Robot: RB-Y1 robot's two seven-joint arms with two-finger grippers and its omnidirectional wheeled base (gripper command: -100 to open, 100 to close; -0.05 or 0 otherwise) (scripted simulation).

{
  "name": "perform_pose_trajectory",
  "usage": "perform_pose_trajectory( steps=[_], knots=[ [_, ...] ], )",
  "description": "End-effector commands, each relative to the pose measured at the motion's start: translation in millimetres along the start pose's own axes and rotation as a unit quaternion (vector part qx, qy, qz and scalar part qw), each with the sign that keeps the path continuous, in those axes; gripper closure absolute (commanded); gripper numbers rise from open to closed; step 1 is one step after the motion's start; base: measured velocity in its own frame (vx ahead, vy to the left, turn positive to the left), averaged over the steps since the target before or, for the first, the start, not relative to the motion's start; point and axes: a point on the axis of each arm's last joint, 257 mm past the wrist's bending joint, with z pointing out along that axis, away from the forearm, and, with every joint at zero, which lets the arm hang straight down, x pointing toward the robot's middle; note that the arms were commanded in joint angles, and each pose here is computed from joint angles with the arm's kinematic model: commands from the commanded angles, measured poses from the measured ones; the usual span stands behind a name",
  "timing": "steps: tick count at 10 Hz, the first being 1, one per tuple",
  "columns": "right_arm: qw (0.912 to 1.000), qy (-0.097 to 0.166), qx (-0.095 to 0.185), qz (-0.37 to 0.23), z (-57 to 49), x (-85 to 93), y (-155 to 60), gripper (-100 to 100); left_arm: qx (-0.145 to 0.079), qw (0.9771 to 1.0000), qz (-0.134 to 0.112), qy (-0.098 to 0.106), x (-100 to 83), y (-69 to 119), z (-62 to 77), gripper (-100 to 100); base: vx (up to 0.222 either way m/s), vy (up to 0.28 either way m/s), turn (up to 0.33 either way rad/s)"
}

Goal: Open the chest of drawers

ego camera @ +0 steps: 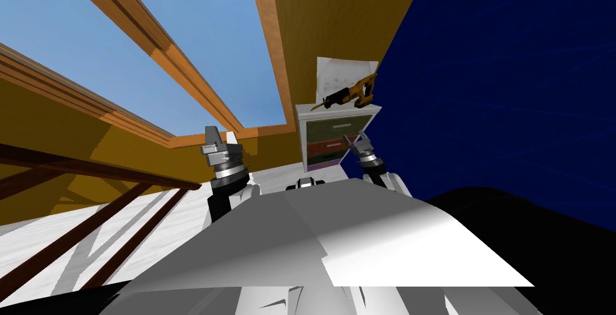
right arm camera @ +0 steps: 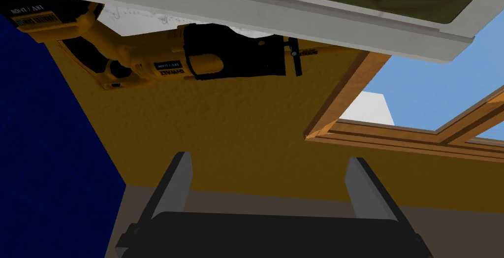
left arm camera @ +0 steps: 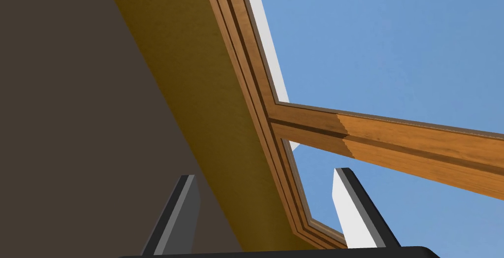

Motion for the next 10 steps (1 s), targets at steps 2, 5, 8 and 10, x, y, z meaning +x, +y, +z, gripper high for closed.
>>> perform_pose_trajectory(
  steps=[2,5,8,10],
  knots=[
    [0.9948,0.035,0.008,-0.096,-7.9,19.6,-17,-100,0.000,1.0000,0.000,0.000,0.0,0.0,0.0,0,0.049,0.040,0.046],
    [0.9827,0.068,0.013,-0.172,-16.4,36.2,-34,-100,0.000,1.0000,0.000,0.000,0.0,0.0,0.0,0,0.056,0.046,0.058],
    [0.9706,0.085,0.013,-0.225,-21.1,44.4,-43,-100,0.000,1.0000,0.000,0.000,0.0,0.0,0.0,0,0.054,0.051,0.035],
    [0.9483,0.117,0.013,-0.295,-30.8,58.5,-61,-100,0.000,1.0000,0.000,0.000,0.0,0.0,0.0,0,0.060,0.048,0.062]
  ],
)
